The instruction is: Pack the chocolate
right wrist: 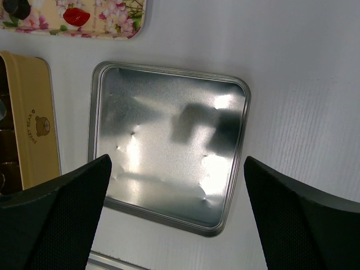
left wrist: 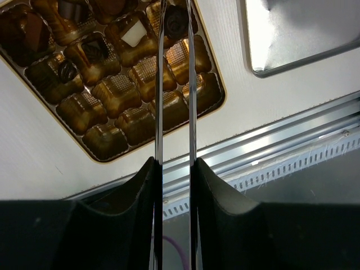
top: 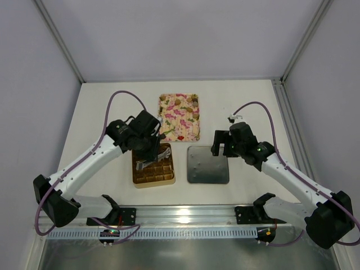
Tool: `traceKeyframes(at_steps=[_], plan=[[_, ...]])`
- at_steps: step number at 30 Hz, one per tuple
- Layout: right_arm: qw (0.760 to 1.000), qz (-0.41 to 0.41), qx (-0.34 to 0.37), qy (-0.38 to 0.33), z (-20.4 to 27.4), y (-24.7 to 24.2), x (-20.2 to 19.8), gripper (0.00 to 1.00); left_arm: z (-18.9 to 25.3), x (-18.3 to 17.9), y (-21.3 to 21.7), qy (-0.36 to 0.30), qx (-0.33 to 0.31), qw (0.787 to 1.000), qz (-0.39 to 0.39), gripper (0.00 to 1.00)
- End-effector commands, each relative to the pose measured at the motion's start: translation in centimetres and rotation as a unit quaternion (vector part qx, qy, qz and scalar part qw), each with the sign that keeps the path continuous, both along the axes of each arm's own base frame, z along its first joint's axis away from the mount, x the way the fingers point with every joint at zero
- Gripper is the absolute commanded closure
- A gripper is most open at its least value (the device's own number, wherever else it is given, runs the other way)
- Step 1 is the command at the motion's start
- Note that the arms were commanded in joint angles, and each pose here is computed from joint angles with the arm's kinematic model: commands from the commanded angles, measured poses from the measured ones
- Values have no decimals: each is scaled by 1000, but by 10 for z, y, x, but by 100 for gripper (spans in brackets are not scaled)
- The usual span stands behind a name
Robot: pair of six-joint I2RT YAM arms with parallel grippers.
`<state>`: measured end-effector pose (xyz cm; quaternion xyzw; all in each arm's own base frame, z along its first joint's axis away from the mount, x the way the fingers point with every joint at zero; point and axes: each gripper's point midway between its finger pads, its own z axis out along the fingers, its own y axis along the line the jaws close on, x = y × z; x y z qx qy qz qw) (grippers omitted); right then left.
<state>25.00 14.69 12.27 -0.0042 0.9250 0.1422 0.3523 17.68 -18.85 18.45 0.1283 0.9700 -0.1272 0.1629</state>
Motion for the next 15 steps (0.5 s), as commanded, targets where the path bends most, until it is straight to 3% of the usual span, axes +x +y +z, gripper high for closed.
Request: traceKeyframes(at_steps=[1,15], plan=[[1000,-12,9,-22,10,-1,5,0,6,4,-1,-23,-12,1000,7,70],[1000,-7,11,-21,9,1,7,0,1,6,3,-26,0,1000,11,66]])
